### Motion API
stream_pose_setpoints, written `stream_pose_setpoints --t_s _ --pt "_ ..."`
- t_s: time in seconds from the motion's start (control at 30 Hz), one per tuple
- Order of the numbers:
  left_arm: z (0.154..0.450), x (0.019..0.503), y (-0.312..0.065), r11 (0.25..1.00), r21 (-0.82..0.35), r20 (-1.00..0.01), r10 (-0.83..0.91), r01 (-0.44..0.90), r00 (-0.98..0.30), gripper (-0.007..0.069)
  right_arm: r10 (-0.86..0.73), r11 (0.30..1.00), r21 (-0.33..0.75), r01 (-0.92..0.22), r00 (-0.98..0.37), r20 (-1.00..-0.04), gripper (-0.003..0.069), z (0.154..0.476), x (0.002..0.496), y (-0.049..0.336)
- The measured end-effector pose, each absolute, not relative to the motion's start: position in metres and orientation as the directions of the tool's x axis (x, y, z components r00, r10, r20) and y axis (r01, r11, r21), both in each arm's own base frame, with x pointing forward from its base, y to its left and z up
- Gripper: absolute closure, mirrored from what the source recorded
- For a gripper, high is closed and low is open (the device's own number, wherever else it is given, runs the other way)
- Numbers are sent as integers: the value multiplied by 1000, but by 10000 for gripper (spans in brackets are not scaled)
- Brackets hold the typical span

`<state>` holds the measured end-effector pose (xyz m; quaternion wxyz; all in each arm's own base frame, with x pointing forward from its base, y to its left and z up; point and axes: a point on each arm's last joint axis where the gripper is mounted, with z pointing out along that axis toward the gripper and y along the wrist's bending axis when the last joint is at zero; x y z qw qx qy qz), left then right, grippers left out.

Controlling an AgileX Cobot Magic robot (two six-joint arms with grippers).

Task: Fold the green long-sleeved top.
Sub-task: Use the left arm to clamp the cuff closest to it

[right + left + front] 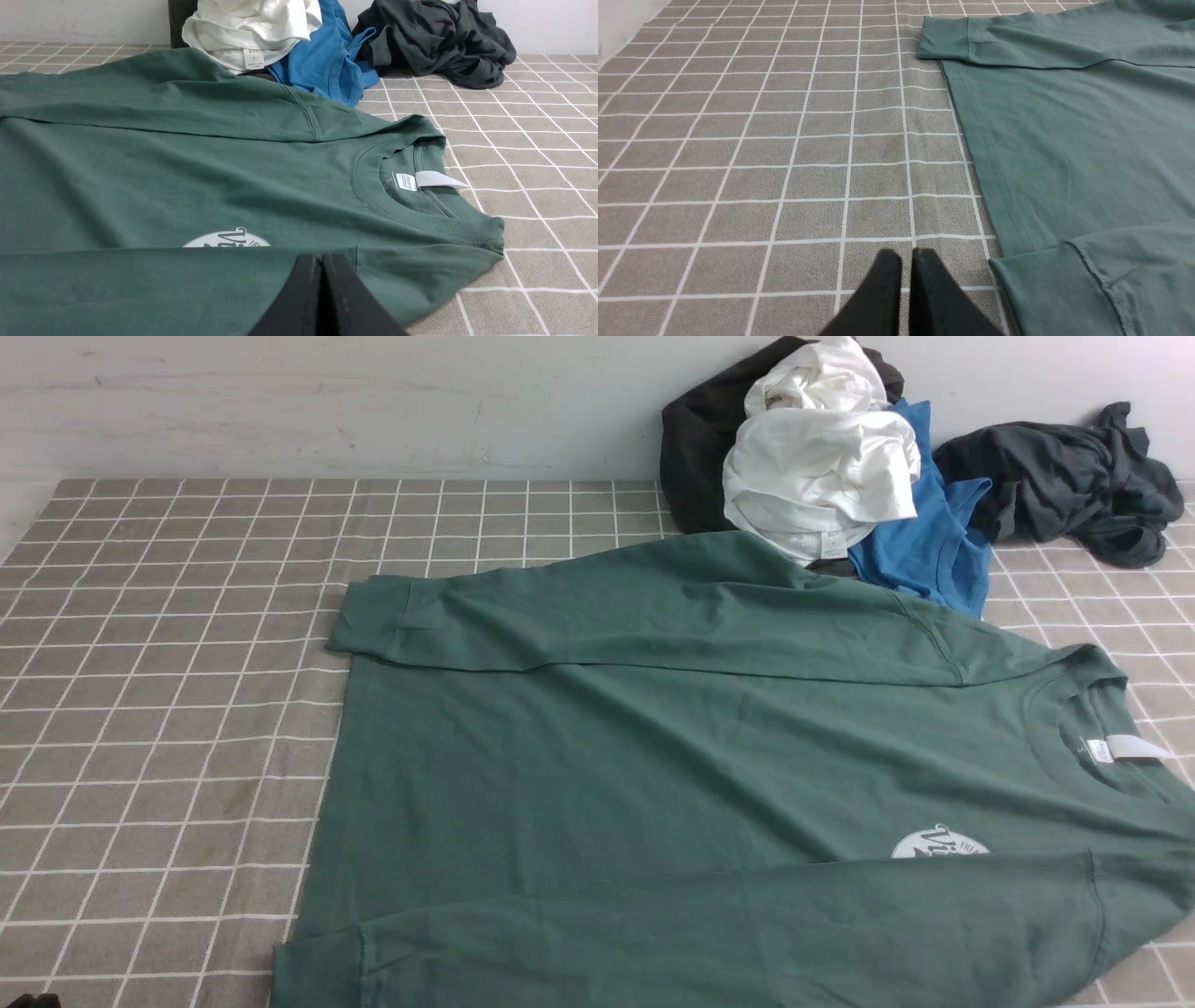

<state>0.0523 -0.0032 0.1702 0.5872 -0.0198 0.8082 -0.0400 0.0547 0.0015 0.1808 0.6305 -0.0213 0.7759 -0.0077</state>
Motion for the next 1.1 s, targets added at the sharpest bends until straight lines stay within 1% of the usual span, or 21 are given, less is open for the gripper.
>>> stream_pose_setpoints --t_s 0.5,0.7,1.1 --pt "170 52 -3 996 -88 -948 -79 15 -310 610 -43 999 -39 -23 -204 -978 669 181 55 1" --pt "170 52 -2 999 0 -953 10 33 -304 610 -43 999 -39 -23 -204 -978 669 181 55 1" --pt "172 53 -2 999 21 -957 31 38 -288 610 -42 999 -38 -22 -191 -981 669 182 55 1"
